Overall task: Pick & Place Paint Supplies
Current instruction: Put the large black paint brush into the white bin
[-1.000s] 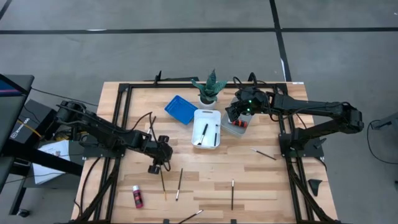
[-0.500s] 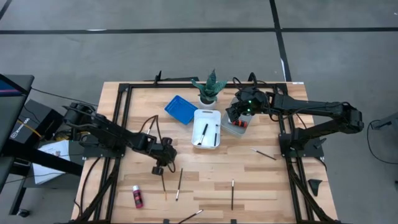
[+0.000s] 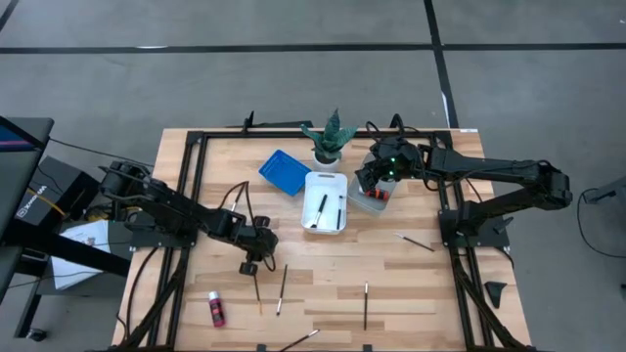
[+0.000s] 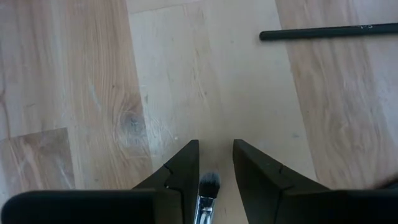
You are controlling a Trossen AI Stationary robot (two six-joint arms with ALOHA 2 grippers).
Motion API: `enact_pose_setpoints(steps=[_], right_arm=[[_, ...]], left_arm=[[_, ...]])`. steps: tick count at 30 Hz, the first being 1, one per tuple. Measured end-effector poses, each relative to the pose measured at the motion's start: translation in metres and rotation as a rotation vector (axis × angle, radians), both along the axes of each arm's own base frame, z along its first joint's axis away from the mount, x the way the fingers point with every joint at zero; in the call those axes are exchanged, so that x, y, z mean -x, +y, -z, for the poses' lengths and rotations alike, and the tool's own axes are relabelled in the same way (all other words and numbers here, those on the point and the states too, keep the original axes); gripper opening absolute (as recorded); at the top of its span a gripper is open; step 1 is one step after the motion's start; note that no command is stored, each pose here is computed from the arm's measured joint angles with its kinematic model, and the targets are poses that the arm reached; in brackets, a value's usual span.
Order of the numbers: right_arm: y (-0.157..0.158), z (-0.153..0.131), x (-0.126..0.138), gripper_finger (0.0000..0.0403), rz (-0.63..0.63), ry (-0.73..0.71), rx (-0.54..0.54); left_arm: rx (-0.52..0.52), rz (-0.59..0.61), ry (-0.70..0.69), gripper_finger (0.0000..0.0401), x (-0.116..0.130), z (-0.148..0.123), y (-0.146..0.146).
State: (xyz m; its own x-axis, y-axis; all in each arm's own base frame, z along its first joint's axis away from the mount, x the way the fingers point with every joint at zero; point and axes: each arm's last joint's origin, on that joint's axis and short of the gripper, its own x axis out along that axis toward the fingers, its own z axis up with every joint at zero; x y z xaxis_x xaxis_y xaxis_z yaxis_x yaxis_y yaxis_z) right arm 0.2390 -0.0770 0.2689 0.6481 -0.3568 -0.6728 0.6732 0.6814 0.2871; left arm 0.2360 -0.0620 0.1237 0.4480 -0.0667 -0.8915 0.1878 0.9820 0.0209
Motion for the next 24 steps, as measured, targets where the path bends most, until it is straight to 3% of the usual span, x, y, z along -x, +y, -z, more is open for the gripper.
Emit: enact_pose_setpoints(steps=[24], right_arm=[[0.0005,0.0018,0.0016,0.0221,-0.001,0.025,-0.008]], left_arm=[[-0.012,-0.011,0.066,0.0092,0.0057,0.0022,0.0015]])
